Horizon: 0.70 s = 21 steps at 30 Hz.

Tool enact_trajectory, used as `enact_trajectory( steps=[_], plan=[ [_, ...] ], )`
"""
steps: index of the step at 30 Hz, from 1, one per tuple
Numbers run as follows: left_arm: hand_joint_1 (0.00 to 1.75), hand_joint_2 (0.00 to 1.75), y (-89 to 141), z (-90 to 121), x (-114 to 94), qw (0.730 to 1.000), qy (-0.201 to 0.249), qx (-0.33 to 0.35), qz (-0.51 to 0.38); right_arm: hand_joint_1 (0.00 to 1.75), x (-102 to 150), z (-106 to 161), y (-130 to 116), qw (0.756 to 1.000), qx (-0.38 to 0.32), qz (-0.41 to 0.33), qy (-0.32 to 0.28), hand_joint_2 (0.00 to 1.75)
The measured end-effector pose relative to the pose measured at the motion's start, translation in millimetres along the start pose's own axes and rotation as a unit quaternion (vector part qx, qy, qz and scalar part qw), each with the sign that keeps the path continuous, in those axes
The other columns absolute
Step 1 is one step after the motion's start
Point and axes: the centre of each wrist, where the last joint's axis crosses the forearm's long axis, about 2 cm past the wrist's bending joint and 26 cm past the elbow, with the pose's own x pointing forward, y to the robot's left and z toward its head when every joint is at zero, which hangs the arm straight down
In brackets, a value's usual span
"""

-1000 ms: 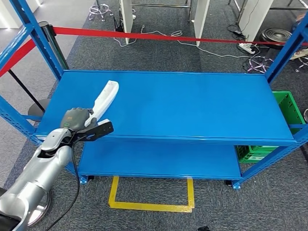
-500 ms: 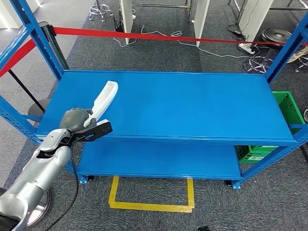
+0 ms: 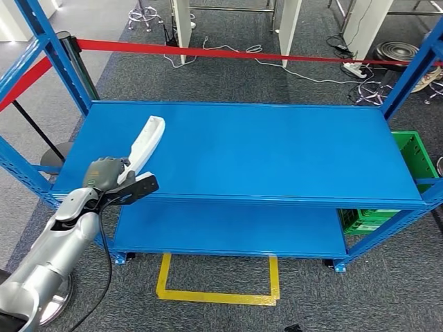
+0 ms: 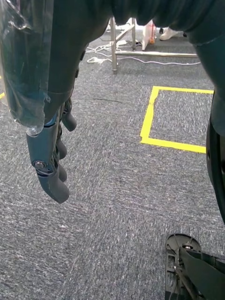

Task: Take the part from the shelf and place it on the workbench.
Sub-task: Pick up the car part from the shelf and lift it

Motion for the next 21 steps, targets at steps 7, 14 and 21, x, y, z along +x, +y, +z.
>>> enact_trajectory(
  steps=[7, 14, 21],
  plan=[
    [1.75, 1.75, -2, 8, 1, 0.999, -0.005, 0.027, 0.021, 0.0, 0, 0, 0, 1.0, 0.0, 0.003, -0.001, 1.75],
    [1.75, 1.75, -4, 12, 3, 0.999, -0.008, 0.036, 0.027, 0.0, 0, 0, 0, 1.0, -0.001, 0.003, -0.001, 1.75],
    [1.75, 1.75, -10, 24, 16, 0.99, -0.039, 0.103, 0.092, 0.0, 0, 0, 0, 1.0, -0.002, 0.006, -0.001, 1.75]
  ],
)
